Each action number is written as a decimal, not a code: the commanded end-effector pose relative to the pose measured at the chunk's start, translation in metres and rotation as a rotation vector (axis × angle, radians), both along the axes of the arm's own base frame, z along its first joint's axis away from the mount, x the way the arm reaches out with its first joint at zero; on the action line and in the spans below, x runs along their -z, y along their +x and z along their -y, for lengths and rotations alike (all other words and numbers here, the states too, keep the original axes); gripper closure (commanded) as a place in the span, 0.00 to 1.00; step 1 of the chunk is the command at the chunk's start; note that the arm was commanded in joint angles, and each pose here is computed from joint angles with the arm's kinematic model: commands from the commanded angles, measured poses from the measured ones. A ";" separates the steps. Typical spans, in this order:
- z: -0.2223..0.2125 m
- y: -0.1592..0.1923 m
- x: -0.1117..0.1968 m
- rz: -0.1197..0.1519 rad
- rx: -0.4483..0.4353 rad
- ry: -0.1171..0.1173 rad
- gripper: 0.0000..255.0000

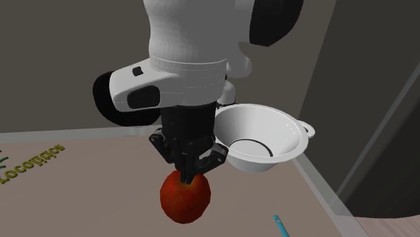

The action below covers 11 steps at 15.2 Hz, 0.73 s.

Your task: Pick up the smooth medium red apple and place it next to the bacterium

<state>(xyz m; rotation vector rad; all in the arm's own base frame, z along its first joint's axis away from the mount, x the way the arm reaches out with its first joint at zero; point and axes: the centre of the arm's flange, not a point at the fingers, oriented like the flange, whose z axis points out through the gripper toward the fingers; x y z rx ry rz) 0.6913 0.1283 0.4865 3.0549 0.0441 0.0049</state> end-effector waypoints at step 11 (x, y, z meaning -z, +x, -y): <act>0.089 -0.019 -0.026 0.000 0.000 0.000 1.00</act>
